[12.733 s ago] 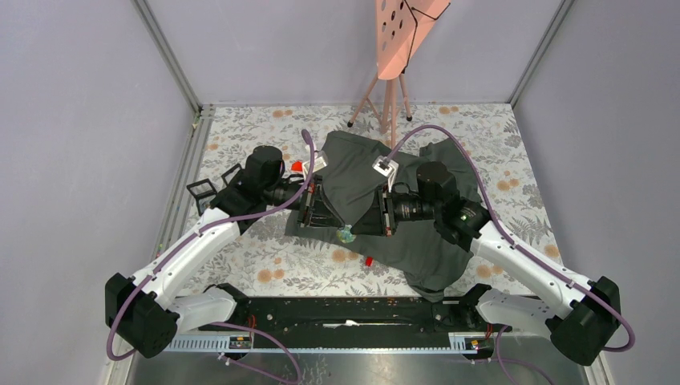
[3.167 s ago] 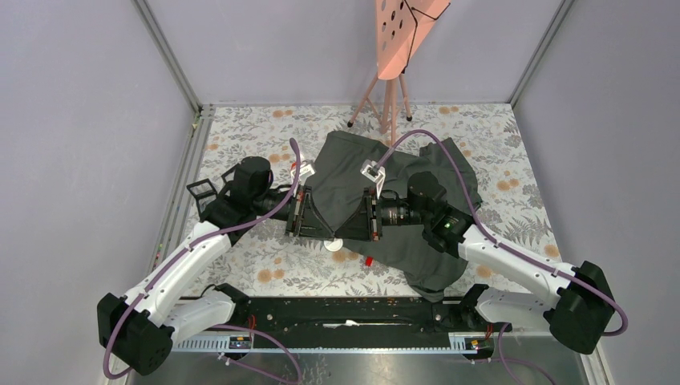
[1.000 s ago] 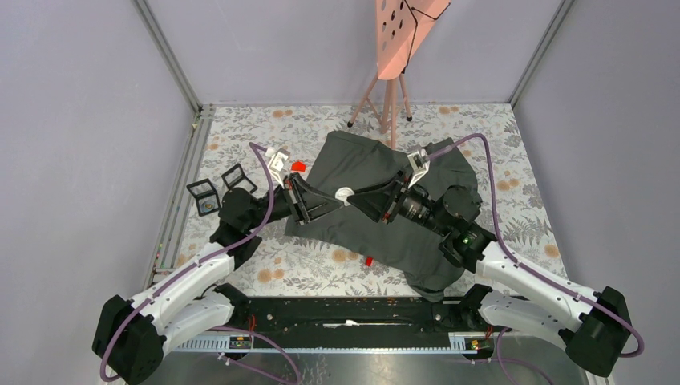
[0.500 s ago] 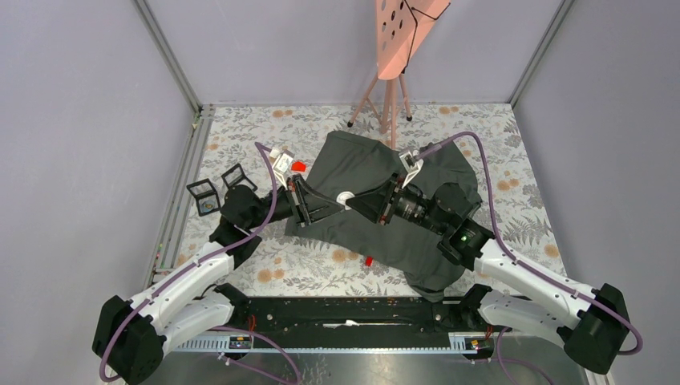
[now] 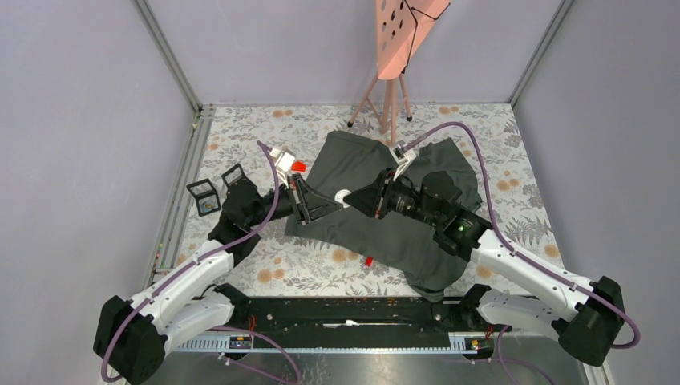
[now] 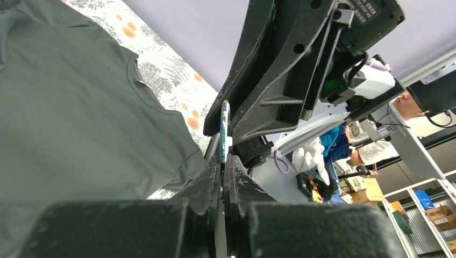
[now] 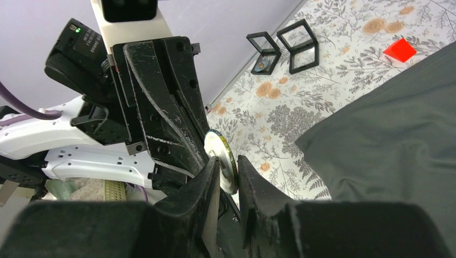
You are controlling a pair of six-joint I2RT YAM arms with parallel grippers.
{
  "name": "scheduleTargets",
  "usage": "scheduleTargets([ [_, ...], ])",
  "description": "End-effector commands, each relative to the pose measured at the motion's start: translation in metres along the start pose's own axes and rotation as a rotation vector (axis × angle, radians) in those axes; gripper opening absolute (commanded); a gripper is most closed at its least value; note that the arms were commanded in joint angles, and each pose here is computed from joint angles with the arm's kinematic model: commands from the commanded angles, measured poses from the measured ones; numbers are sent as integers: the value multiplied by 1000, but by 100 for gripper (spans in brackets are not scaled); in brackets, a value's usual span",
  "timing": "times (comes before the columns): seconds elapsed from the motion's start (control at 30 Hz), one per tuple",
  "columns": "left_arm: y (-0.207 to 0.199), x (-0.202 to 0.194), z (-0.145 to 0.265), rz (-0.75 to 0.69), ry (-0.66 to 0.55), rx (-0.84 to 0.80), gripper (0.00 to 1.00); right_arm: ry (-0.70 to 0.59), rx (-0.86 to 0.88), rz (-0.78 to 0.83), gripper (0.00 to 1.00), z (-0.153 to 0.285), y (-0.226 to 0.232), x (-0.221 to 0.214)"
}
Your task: Pin the brooch onto the clothing
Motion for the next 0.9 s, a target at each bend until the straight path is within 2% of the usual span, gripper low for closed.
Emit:
scheduleTargets([
  [0.0,-28,8,-1,-108,56,-121,0,-5,-75,26,23,-7,-7,7],
  [0.27,-23,11,-4,-97,44,-66,0,40,-35,65,29,-2,-2,6],
  [0.43,-15,9,-7,-74,46,-31,0,11,-17,82,35,7,4,10],
  [0.57,-12,9,-7,-68,43,-10,0,-41,-19,95,43,16,6,14],
  [0.63,-11,10,-7,-70,43,-2,0,-68,-27,102,51,21,7,16],
  [0.73,-9,9,-6,-78,48,19,0,-94,-66,116,58,27,5,18],
  [0.87,3,6,-6,-92,60,105,0,-67,-243,136,67,42,-7,21],
])
Point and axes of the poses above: each gripper's point midway between its finger pads, its own z axis back along the fingers, its own y axis along the line the jaws close on, x = y × z, the point moved 8 cm from there along z, back along the fingers, and after that the axes turned 4 degrees about z, right-handed, at the moved point
